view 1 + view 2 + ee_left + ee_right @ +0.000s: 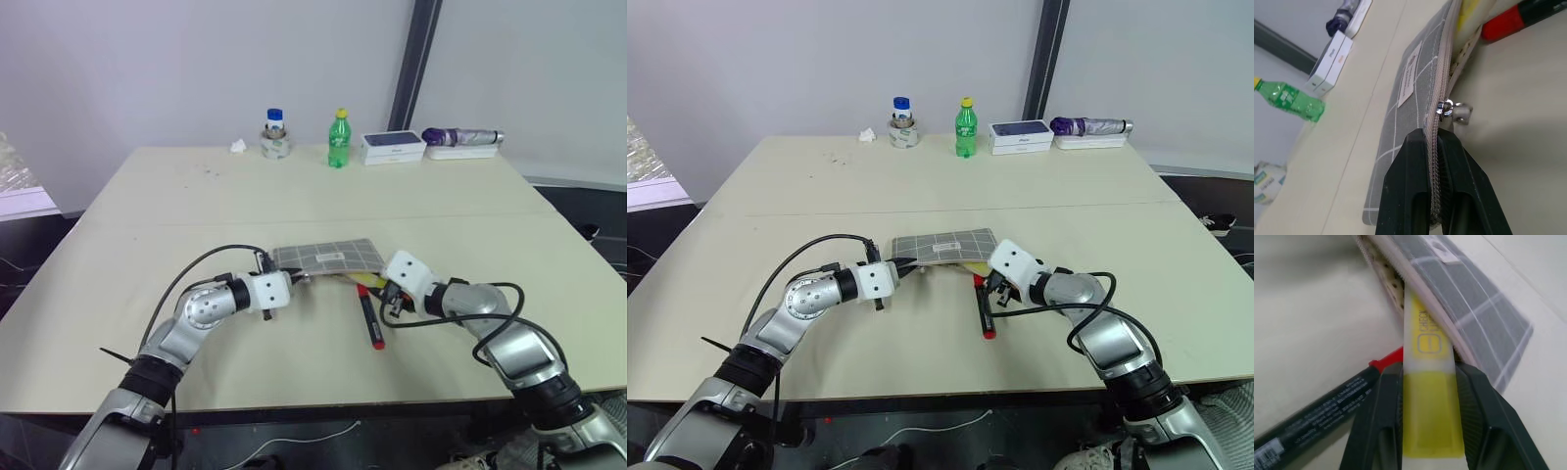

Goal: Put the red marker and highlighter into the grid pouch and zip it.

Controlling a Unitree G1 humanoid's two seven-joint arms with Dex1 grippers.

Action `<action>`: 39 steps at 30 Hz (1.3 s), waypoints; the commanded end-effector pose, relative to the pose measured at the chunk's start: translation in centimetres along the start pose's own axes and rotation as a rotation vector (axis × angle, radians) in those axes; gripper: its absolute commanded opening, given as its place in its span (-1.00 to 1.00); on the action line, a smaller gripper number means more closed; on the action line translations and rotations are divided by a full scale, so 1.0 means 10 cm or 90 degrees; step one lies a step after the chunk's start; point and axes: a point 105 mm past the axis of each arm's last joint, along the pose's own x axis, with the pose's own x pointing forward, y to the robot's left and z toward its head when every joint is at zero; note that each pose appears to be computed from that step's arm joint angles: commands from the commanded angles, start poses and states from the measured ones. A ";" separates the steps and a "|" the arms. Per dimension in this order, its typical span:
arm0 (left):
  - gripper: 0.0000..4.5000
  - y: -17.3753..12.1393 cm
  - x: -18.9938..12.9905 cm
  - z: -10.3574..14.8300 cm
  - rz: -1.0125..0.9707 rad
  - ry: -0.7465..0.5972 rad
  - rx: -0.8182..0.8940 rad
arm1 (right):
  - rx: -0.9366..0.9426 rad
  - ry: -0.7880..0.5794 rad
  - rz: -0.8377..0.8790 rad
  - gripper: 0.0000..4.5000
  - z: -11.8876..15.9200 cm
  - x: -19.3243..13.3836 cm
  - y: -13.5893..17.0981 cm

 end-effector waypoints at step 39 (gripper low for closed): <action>-1.00 0.30 -0.29 -0.09 0.102 0.009 -0.038 | 0.004 -0.277 0.045 0.98 0.68 -0.44 0.23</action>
